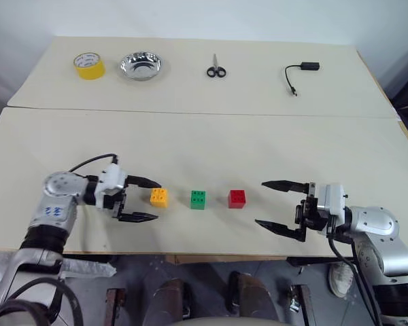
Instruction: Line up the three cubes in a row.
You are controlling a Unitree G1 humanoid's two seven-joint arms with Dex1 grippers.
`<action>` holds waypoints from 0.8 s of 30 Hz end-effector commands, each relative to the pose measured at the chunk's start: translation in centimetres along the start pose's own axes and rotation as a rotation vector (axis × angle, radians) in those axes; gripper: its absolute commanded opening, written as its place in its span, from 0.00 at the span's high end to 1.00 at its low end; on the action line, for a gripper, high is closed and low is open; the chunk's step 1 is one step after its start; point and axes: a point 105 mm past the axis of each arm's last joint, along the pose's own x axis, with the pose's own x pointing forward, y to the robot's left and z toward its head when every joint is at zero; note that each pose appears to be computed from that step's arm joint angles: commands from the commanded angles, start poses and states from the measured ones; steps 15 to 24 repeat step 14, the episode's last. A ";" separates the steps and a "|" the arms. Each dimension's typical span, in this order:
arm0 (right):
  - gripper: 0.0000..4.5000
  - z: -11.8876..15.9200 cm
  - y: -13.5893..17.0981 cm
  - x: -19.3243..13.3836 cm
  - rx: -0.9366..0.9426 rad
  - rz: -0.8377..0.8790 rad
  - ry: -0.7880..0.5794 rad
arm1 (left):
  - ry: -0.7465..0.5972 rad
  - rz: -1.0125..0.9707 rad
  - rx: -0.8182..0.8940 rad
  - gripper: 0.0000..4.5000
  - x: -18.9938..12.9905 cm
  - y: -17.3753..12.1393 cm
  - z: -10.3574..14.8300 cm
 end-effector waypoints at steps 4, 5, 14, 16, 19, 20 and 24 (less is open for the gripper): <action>0.00 2.7 -0.6 -1.5 -0.100 0.082 0.068 | 0.066 0.158 0.099 0.06 -4.4 -1.0 2.2; 0.00 2.7 -0.8 -1.9 -0.095 0.083 0.085 | 0.086 0.177 0.101 0.06 -4.9 -1.1 2.1; 0.00 1.3 -1.5 -2.2 -0.082 0.060 0.098 | 0.135 0.297 0.118 0.06 -5.1 -0.7 0.9; 0.00 1.3 -1.5 -2.2 -0.082 0.060 0.098 | 0.135 0.297 0.118 0.06 -5.1 -0.7 0.9; 0.00 1.3 -1.5 -2.2 -0.082 0.060 0.098 | 0.135 0.297 0.118 0.06 -5.1 -0.7 0.9; 0.00 1.3 -1.5 -2.2 -0.082 0.060 0.098 | 0.135 0.297 0.118 0.06 -5.1 -0.7 0.9; 0.00 1.3 -1.5 -2.2 -0.082 0.060 0.098 | 0.135 0.297 0.118 0.06 -5.1 -0.7 0.9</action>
